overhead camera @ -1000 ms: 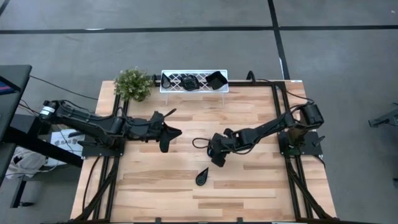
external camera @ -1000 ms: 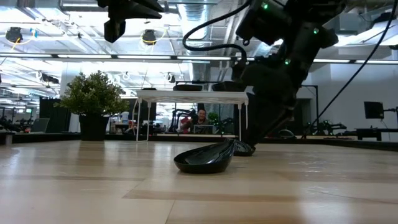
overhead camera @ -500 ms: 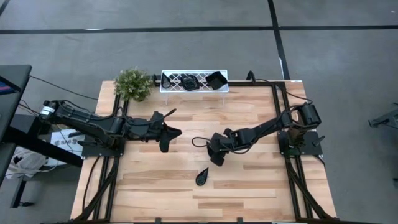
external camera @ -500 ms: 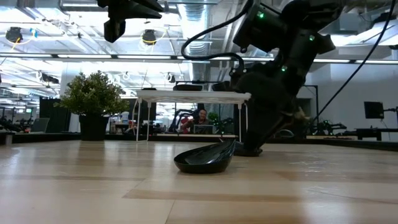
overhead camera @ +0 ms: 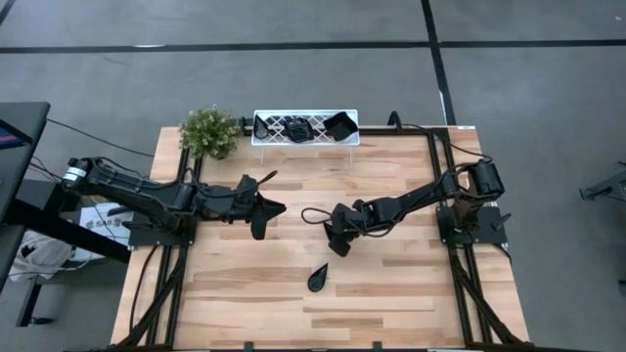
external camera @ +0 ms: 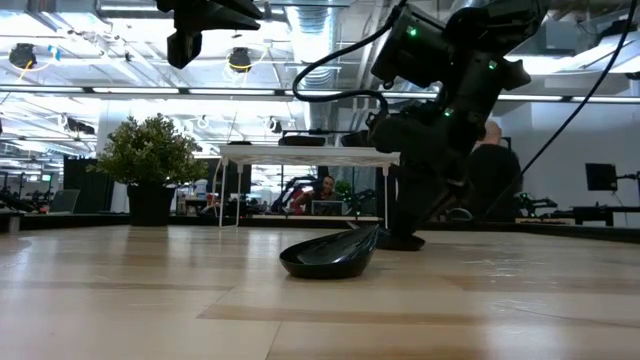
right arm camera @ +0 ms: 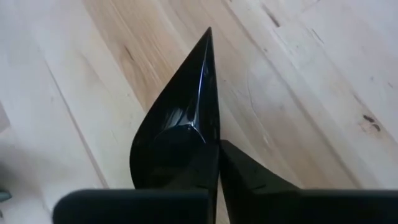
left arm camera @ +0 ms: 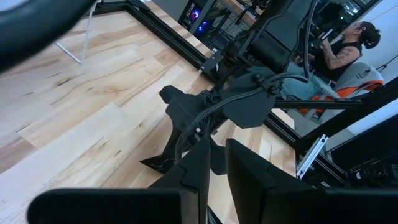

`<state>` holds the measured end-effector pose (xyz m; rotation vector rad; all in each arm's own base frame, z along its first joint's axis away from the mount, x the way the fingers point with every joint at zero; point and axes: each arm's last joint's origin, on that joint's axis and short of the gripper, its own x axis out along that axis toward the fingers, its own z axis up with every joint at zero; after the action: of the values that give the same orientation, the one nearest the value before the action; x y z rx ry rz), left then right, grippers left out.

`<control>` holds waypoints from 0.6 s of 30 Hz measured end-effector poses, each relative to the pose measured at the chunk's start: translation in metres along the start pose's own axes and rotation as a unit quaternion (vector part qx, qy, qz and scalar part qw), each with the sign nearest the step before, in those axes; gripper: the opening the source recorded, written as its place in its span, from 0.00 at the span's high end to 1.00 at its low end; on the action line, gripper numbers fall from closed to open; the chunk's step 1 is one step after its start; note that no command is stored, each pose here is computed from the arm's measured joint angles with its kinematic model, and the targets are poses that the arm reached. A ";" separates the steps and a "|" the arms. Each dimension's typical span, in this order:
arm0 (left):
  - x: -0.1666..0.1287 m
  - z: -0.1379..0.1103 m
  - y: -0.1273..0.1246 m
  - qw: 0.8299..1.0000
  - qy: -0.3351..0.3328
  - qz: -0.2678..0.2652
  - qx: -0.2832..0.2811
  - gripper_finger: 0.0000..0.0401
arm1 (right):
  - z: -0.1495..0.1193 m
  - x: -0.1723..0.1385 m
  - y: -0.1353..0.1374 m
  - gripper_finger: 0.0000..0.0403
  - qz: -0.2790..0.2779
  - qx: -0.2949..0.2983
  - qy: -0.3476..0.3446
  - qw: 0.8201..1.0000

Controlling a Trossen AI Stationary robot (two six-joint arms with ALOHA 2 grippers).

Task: Pick & Place Mini shaped plates
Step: Stack the top drop shaped plate on the top of the drop shaped plates on the shelf

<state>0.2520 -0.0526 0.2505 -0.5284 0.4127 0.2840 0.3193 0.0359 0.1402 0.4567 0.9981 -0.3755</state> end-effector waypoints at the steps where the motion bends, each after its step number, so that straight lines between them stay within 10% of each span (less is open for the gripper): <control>1: 0.000 0.000 0.000 1.000 0.000 0.000 0.000 0.87 | 0.000 0.000 0.000 0.99 0.000 0.005 0.000 1.000; 18: 0.001 0.001 0.005 0.999 -0.007 0.026 -0.047 0.87 | 0.029 -0.069 0.004 1.00 0.041 0.071 -0.163 0.983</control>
<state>0.2514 -0.0483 0.2487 -0.6071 0.4006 0.3591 0.3083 0.0303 0.2142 0.5434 0.6350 -0.4332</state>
